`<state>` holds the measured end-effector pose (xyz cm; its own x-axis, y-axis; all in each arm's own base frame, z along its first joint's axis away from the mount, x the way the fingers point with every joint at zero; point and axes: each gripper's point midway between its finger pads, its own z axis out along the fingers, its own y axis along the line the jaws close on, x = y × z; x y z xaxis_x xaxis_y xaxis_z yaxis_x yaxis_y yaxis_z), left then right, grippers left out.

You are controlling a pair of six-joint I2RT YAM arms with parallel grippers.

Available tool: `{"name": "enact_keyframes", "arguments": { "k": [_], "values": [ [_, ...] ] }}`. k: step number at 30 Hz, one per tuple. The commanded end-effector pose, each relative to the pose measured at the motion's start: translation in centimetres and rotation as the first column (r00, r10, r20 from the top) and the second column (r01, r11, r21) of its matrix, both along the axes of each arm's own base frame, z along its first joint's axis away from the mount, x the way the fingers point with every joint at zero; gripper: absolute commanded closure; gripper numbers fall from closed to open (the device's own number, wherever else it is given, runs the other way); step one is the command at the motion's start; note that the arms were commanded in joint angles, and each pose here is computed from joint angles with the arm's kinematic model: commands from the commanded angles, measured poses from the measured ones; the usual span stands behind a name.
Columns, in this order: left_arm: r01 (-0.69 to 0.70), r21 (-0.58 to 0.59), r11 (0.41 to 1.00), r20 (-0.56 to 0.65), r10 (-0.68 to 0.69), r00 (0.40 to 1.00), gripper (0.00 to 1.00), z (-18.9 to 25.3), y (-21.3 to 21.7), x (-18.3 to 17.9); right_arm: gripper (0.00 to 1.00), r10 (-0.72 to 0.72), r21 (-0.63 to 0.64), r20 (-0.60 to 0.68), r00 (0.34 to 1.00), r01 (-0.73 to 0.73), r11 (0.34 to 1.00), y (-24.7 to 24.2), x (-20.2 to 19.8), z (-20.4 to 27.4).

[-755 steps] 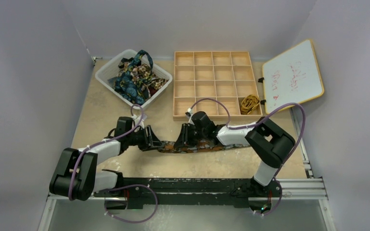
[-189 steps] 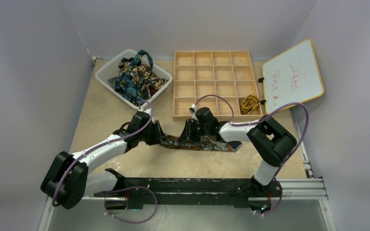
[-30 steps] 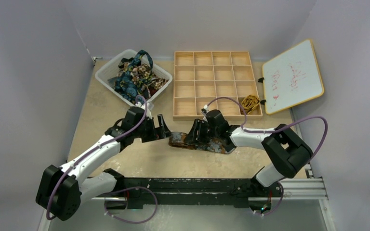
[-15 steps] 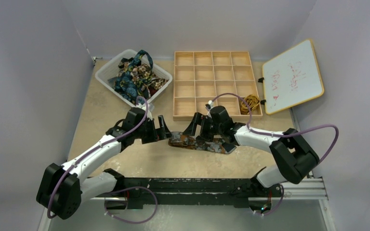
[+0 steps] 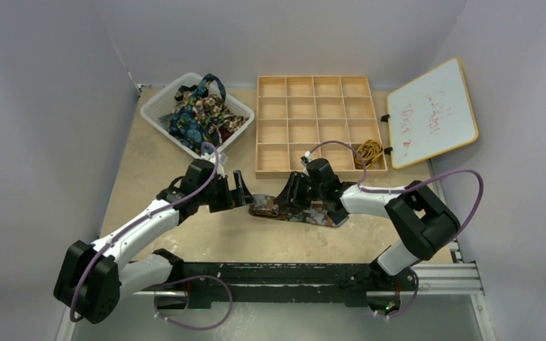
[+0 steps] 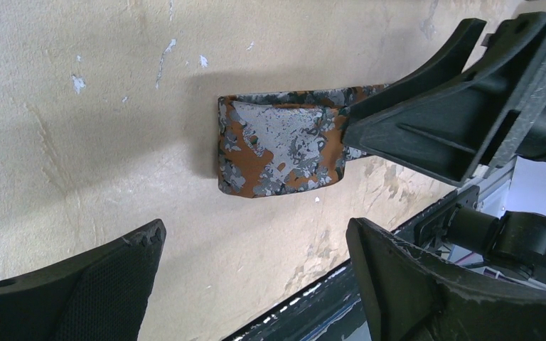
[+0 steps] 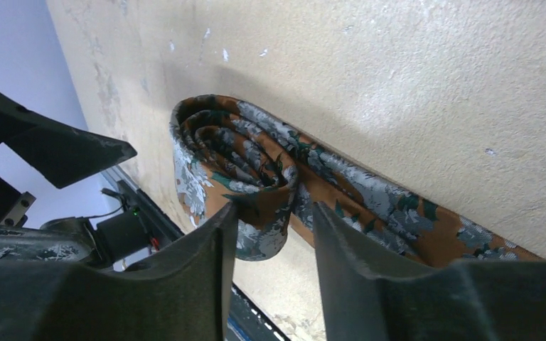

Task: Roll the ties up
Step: Roll the tie at the center of the board.

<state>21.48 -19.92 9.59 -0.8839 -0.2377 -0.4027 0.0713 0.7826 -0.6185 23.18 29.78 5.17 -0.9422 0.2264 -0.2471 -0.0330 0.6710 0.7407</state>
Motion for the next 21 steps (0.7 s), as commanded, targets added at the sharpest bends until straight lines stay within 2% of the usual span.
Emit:
{"name": "enact_keyframes", "arguments": {
  "k": [1, 5, 10, 16, 21],
  "values": [
    [-0.002, -0.024, 1.000, 0.011, 0.002, 1.000, 0.03, -0.1, -0.3, 0.4, 0.57, -0.002, -0.018, -0.005, 1.000, 0.002, 1.000, -0.3, 0.0, -1.1],
    [0.000, -0.031, 1.000, 0.008, 0.000, 1.000, 0.03, -0.4, -0.5, 0.4, 0.67, -0.015, -0.038, -0.015, 1.000, 0.014, 0.999, -0.8, -0.3, -1.7],
    [0.014, -0.046, 0.999, -0.005, -0.014, 1.000, 0.03, -1.0, -0.9, 0.5, 0.69, -0.017, -0.090, -0.005, 1.000, 0.016, 0.996, -1.5, -0.3, -2.5],
    [0.044, -0.097, 0.994, -0.007, -0.045, 0.999, 0.09, -0.9, -2.1, 0.9, 0.66, 0.005, -0.057, 0.014, 1.000, -0.004, 0.998, -1.1, -0.4, -1.7],
    [0.040, -0.107, 0.993, -0.009, -0.041, 0.999, 0.11, -1.1, -2.4, 1.3, 0.55, 0.016, -0.025, 0.052, 0.999, -0.015, 1.000, -0.9, -0.3, 0.3]
  ]
}}
